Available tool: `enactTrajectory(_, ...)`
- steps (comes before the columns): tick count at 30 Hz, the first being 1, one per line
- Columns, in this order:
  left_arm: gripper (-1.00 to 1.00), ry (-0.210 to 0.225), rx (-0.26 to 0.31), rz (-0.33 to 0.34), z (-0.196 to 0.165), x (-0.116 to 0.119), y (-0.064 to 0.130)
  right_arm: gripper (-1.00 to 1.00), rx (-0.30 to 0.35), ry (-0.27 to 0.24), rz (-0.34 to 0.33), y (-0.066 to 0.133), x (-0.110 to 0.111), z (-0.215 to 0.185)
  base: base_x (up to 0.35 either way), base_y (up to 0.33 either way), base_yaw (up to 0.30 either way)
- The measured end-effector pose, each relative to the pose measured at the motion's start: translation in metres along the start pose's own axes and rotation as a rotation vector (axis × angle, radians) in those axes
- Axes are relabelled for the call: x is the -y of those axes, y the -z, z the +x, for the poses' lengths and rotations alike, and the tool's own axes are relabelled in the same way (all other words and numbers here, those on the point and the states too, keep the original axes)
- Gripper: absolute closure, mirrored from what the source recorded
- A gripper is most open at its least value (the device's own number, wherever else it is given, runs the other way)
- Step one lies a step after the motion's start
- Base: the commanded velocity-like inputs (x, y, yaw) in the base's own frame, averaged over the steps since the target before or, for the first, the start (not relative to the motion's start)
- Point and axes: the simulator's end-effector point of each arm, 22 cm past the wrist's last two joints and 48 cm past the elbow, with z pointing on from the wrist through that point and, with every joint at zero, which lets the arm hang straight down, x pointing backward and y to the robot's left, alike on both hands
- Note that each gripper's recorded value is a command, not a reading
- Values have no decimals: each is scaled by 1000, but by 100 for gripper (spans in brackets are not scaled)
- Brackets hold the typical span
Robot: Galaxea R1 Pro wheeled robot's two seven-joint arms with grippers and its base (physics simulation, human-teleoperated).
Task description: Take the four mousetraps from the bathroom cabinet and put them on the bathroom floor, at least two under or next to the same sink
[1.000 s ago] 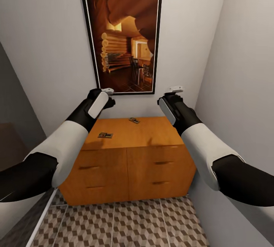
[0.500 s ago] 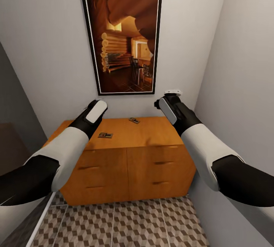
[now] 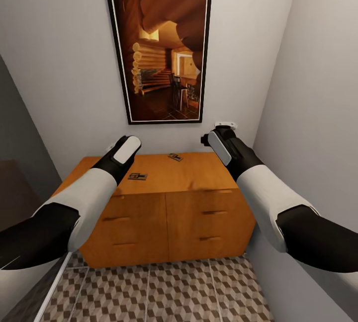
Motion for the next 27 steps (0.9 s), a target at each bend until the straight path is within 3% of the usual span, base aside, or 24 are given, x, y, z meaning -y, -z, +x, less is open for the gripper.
enactTrajectory(10,-100,0,1,4,0,1,1,-100,-4,0,0,-1,0,3,2,-18,0)
enactTrajectory(27,-100,-3,1,17,-1,4,1,-100,-14,3,-2,-3,-2,8,78,-239,0)
